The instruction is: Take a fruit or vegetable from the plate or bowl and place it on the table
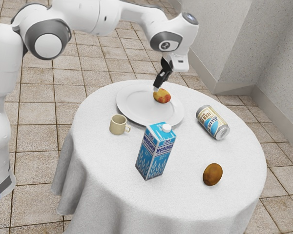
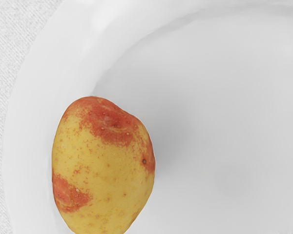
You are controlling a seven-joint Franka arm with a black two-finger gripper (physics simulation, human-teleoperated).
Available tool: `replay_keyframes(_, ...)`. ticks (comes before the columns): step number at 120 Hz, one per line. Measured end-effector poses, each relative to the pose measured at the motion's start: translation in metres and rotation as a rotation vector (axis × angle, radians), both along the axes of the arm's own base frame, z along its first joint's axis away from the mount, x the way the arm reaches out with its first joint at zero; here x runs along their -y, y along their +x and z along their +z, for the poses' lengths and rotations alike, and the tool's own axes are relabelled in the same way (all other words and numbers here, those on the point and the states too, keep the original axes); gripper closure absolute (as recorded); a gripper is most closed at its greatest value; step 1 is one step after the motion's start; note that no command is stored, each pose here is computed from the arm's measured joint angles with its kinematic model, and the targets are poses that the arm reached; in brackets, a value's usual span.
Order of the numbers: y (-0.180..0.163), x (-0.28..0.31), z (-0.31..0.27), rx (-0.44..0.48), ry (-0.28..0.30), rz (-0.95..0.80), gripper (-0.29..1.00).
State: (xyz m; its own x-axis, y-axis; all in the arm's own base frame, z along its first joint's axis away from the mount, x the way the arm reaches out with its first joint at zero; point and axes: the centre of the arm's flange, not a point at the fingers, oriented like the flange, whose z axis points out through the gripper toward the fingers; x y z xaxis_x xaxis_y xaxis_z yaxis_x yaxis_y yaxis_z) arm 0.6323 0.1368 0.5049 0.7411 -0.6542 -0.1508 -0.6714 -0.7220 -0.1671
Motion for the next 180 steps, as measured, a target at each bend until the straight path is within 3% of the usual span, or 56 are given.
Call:
replay_keyframes(60,0.024,-0.026,-0.019,-0.006,-0.054,-0.118,0.00)
replay_keyframes(101,0.004,-0.046,-0.022,0.002,-0.125,-0.075,0.00)
replay_keyframes(180,0.007,-0.039,-0.052,0.010,-0.178,-0.071,0.00)
